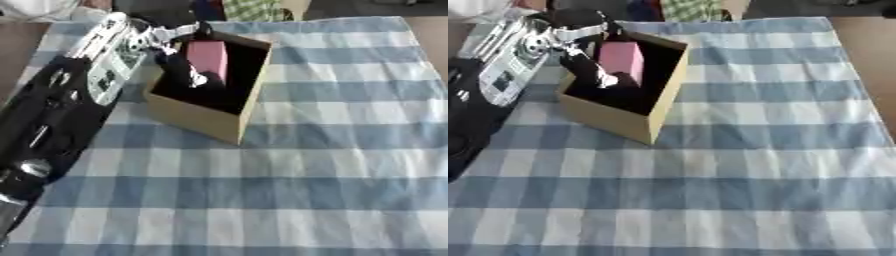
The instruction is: Pick up objects on the table and place them in the box.
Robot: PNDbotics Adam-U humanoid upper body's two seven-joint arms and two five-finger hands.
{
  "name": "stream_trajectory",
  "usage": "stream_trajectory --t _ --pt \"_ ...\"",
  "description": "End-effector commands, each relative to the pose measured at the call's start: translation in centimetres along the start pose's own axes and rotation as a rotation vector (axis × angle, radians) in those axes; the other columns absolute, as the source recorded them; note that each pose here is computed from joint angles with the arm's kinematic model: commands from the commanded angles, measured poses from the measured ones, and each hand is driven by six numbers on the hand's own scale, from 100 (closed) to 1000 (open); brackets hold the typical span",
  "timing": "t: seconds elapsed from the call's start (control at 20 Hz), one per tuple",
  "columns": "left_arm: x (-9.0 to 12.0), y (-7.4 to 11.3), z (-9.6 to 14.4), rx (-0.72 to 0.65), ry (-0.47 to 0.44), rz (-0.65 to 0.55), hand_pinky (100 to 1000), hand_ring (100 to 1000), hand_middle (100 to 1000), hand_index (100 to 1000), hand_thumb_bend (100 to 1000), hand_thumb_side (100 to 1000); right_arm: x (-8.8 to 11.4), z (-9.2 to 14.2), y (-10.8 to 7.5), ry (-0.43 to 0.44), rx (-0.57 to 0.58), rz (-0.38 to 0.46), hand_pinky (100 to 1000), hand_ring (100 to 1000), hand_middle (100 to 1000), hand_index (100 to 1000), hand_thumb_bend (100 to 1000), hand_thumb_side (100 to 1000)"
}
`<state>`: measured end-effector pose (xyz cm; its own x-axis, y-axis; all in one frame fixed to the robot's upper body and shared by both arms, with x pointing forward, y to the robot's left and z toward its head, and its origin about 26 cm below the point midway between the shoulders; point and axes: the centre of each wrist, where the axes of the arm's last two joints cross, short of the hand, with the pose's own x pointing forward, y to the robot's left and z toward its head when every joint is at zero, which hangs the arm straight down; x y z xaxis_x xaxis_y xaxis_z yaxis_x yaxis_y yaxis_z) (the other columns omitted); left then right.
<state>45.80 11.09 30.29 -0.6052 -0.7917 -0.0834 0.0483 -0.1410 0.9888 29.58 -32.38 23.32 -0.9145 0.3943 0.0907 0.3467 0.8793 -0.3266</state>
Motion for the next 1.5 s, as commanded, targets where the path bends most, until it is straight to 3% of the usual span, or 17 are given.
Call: stream_trajectory --t 0.05,0.15,0.3,0.65,0.95,1.0,1.05,1.15,1.45,1.5 --pt "0.1 0.8 0.2 -0.002 -0.007 -0.023 531 664 716 802 100 252 0.3 -0.6 -0.4 -0.023 -0.003 0.005 781 606 590 783 100 784" --pt "0.1 0.8 0.3 -0.017 -0.010 -0.029 597 726 759 820 100 240 0.3 -0.5 -0.4 -0.020 -0.004 0.006 780 606 589 783 100 784" --pt "0.1 1.0 0.5 -0.032 -0.013 -0.045 675 825 855 878 286 237 0.3 -0.4 -0.4 -0.015 -0.006 0.007 780 606 589 782 100 784" --pt "0.4 1.9 1.2 -0.036 -0.011 -0.095 697 862 917 947 431 275 0.3 -0.2 -0.4 -0.006 -0.008 0.005 779 605 588 782 100 783" --pt "0.5 2.3 1.5 -0.005 -0.004 -0.103 676 855 911 946 414 267 0.3 -0.1 -0.4 0.002 -0.009 0.003 779 605 588 782 100 783" --pt "0.5 2.4 1.6 0.007 -0.007 -0.103 661 846 904 942 363 312 0.3 -0.1 -0.4 0.003 -0.010 0.003 779 605 588 782 100 782" --pt "0.6 2.5 1.7 0.020 -0.009 -0.106 657 844 902 941 396 268 0.3 -0.1 -0.4 0.004 -0.010 0.003 779 605 588 782 100 782" --pt "0.8 3.0 1.9 0.048 -0.019 -0.104 639 834 894 934 379 271 0.3 0.0 -0.4 0.006 -0.011 0.004 780 606 589 782 100 781" --pt "2.0 5.4 4.2 0.182 -0.082 -0.099 573 776 807 884 278 264 0.3 0.2 -0.7 0.012 -0.010 0.015 782 609 591 783 100 777" --pt "2.2 5.8 4.8 0.208 -0.092 -0.100 568 770 791 862 239 297 0.3 0.2 -0.8 0.013 -0.009 0.017 783 610 592 783 100 787"
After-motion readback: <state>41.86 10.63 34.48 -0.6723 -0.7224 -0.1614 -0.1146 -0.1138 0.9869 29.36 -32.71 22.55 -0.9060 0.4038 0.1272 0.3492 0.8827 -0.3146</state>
